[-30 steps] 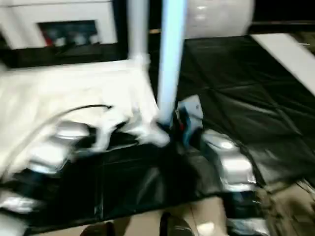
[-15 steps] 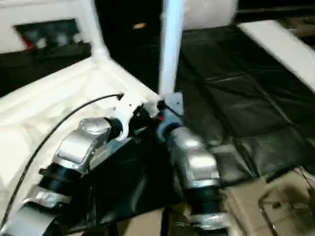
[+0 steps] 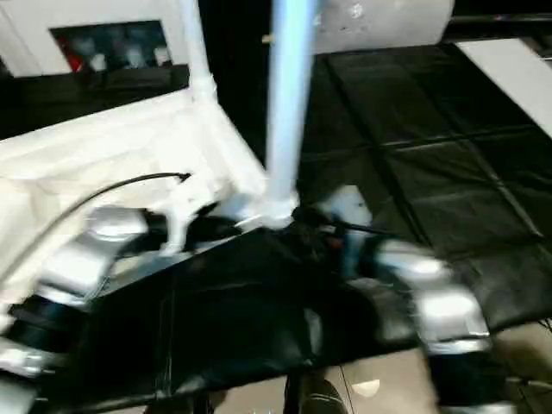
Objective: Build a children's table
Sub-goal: Rotate leg to tighten
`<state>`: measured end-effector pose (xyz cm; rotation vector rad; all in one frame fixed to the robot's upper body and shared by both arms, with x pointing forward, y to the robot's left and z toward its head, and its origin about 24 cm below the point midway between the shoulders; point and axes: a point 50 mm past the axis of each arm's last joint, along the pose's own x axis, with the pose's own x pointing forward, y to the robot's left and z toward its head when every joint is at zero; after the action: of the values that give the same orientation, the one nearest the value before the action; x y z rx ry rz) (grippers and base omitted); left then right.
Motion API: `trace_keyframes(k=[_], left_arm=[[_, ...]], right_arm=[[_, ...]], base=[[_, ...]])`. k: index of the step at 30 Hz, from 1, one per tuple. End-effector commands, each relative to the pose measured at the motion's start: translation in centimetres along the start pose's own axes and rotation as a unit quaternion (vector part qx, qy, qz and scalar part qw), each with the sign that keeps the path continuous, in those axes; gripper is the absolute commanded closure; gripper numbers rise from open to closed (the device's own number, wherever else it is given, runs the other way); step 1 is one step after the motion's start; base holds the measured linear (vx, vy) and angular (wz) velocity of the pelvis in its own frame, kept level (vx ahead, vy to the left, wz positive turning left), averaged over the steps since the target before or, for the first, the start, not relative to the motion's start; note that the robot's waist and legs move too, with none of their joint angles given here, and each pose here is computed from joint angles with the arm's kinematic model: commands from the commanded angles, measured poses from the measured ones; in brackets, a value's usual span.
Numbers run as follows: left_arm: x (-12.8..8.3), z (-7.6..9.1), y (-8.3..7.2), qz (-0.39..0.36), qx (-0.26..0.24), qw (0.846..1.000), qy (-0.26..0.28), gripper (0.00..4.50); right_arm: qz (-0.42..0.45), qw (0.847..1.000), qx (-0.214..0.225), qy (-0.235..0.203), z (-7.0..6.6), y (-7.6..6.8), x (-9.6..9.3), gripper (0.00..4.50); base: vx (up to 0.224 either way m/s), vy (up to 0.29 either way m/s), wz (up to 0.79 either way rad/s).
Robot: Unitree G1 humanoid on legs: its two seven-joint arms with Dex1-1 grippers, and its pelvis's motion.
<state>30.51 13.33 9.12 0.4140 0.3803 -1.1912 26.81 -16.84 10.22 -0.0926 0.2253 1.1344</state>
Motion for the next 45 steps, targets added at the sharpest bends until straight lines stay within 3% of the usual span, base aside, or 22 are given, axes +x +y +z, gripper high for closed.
trace_keyframes(k=[1,7,11,29,35,39,45], left_arm=[[0.1,0.1,-1.0,-0.071,0.034,0.997,-0.001,4.5],[-0.4,-0.1,-1.7,-0.153,0.065,0.986,0.004,4.5],[-0.4,0.3,-1.8,-0.187,0.078,0.979,-0.003,4.5],[-0.1,0.3,-2.0,-0.207,0.094,0.974,-0.007,4.5],[-0.1,0.3,-1.9,-0.199,0.086,0.976,-0.012,4.5],[0.1,0.5,-1.8,-0.177,0.073,0.981,-0.023,4.5],[1.9,1.8,-1.4,-0.08,0.002,0.996,-0.035,4.5]], right_arm=[[0.008,1.0,-0.006,0.0,0.4,-0.1,-0.5,0.02],[0.035,0.999,-0.013,0.009,0.4,-0.5,-0.1,0.02],[0.083,0.996,-0.012,0.021,-0.1,-0.4,0.6,0.37],[0.177,0.984,-0.008,0.03,-0.1,-0.7,1.9,1.77],[0.2,0.979,0.014,0.034,-0.4,-0.1,1.9,2.25],[0.203,0.978,0.031,0.025,-0.4,0.5,1.9,2.33],[0.097,0.993,0.064,0.01,-0.9,2.1,5.0,2.36]], base=[[0.0,0.0,0.0],[0.0,0.0,0.0],[0.0,0.0,0.0],[0.0,0.0,0.0],[0.0,0.0,0.0],[0.0,0.0,0.0],[0.0,0.0,0.0]])
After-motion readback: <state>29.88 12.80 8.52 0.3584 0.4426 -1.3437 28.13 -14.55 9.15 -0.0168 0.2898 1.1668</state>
